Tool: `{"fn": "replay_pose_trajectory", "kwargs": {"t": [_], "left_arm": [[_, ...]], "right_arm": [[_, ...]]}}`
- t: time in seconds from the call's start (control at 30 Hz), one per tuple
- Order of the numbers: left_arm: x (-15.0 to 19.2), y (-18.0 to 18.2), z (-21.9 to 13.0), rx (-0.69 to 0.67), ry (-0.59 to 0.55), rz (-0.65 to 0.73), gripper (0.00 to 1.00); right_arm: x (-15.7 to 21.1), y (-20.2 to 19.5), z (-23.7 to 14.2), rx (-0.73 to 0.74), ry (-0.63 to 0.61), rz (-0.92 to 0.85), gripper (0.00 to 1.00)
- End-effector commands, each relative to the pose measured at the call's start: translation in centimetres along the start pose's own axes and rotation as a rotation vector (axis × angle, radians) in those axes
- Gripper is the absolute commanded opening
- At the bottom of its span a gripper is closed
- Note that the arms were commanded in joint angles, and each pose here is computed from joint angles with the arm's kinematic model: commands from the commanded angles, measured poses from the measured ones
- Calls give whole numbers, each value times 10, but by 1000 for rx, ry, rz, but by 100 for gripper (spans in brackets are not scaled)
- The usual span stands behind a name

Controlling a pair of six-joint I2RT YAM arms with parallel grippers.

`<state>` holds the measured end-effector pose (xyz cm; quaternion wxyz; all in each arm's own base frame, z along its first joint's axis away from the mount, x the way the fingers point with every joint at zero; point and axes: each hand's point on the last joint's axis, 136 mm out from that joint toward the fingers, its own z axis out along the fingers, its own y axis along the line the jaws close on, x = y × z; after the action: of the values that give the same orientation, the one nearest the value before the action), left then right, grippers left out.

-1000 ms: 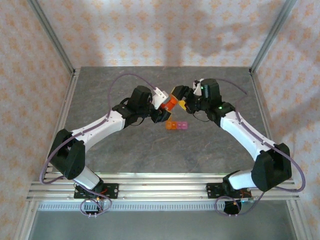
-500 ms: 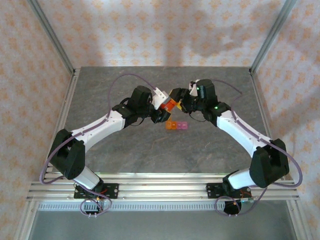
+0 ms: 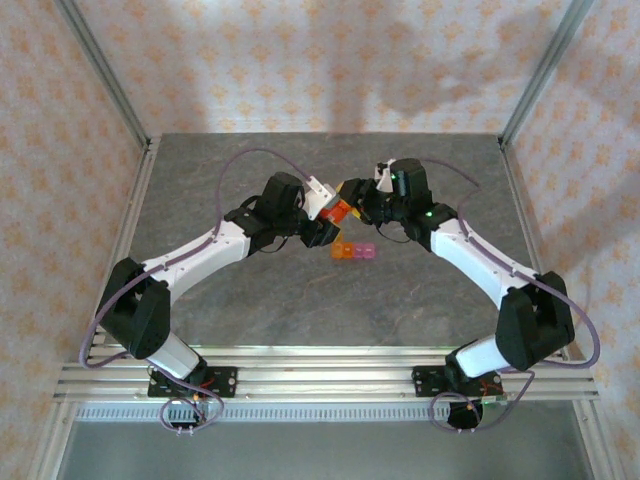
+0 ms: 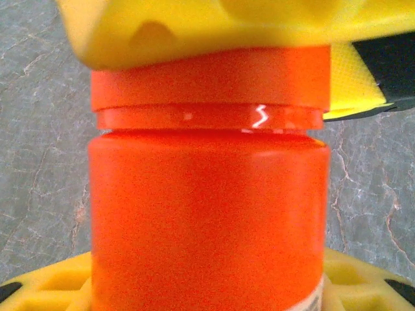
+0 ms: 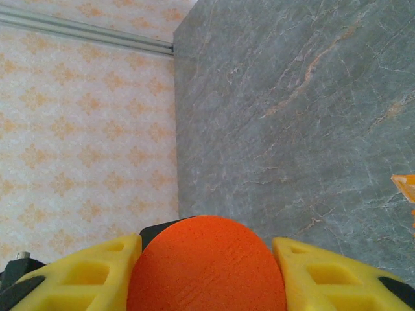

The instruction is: Sort the pills into containers

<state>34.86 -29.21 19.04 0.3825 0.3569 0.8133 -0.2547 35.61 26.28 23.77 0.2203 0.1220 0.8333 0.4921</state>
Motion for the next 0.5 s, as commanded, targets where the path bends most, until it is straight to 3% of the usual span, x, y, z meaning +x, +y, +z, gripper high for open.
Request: {"fn": "replay_pose_trajectory", "kwargs": {"t": [0.0,0.23,0.4,0.47], "left_arm": [[-41,-13,-16,80,-121,21,0],[-58,-25,-33,260,-214,-95,0],[-60,-22,-34,262,-226,-121,0],[-57,-16,-32,226,-215,-113,0]], "right_arm": [[-1,12,-4,-49,17,-152,33],[-14,7,-27,-157,3,-323,34],[-17,16,-34,-195,1,-318,37],[-19,21,-37,-194,-11,-298,45]]}}
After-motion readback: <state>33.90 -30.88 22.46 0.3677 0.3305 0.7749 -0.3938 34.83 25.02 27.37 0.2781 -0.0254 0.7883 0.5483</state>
